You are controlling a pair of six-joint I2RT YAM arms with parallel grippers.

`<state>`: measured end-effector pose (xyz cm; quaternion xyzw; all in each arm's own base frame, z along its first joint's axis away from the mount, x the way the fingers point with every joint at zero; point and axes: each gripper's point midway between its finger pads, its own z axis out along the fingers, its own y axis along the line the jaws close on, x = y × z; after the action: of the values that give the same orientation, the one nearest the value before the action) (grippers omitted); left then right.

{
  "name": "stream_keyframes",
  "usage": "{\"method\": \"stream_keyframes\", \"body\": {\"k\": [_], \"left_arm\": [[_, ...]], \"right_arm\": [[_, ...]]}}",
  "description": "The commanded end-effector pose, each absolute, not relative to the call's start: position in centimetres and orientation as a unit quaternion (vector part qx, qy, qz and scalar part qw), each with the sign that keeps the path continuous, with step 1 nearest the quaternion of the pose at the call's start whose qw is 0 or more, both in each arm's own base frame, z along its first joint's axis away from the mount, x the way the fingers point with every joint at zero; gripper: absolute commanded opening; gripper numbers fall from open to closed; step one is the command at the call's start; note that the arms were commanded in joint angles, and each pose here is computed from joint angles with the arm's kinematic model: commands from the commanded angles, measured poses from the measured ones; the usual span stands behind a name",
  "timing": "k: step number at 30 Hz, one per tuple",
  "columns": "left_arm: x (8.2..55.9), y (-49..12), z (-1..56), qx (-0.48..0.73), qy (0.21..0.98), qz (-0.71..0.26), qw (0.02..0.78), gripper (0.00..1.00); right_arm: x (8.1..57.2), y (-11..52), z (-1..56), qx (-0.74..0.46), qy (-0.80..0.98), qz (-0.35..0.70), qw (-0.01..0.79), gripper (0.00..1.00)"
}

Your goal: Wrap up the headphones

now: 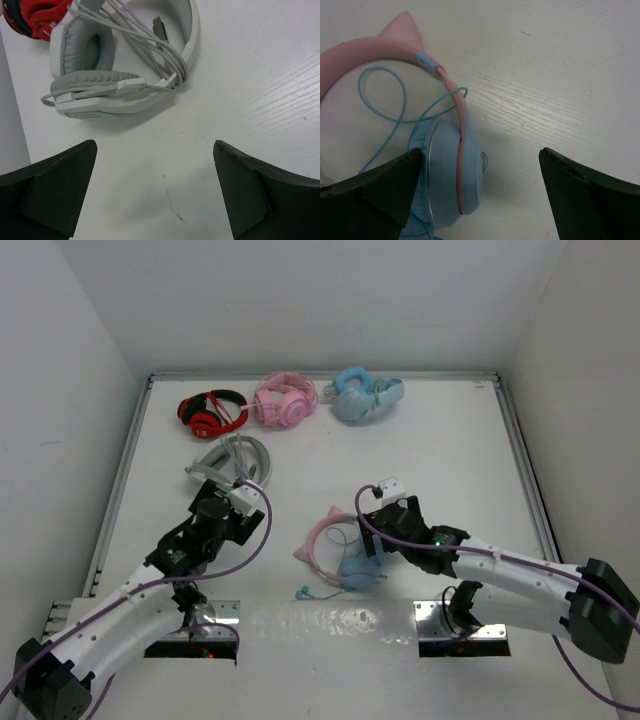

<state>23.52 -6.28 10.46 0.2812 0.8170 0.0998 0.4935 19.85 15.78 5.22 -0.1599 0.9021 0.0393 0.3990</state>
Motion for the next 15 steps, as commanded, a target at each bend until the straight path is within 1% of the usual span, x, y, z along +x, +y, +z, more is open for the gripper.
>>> {"method": "stream_keyframes", "body": {"k": [1, 4, 6, 11, 12, 13, 14, 15], "left_arm": [[24.0, -6.5, 10.7, 0.273, 0.813, 0.098, 0.504, 1.0], [23.9, -6.6, 10.7, 0.275, 0.813, 0.096, 0.504, 1.0], [24.0, -6.7, 10.6, 0.279, 0.813, 0.094, 0.503, 1.0], [23.9, -9.0, 12.1, 0.362, 0.794, 0.063, 0.484, 0.99], [24.0, -9.8, 12.1, 0.379, 0.798, 0.051, 0.466, 0.98], [23.9, -11.3, 12.7, 0.405, 0.793, 0.018, 0.455, 0.97], [24.4, -12.4, 15.3, 0.41, 0.79, 0.002, 0.457, 0.94], [24.8, -13.3, 14.4, 0.421, 0.804, -0.008, 0.419, 0.84]], "right_arm": [[19.5, 17.7, 4.6, -0.172, 0.906, 0.075, 0.38, 0.99], [18.2, 18.5, 4.1, -0.188, 0.911, 0.104, 0.353, 0.98], [17.9, 18.9, 4.0, -0.192, 0.909, 0.119, 0.351, 0.96], [17.5, 19.4, 3.5, -0.218, 0.911, 0.121, 0.328, 0.91], [17.4, 19.6, 3.5, -0.222, 0.91, 0.125, 0.326, 0.89], [17.3, 19.8, 3.3, -0.223, 0.91, 0.13, 0.324, 0.87], [17.2, 19.8, 3.0, -0.223, 0.911, 0.13, 0.32, 0.83], [17.3, 19.8, 2.9, -0.216, 0.913, 0.129, 0.322, 0.74]]}}
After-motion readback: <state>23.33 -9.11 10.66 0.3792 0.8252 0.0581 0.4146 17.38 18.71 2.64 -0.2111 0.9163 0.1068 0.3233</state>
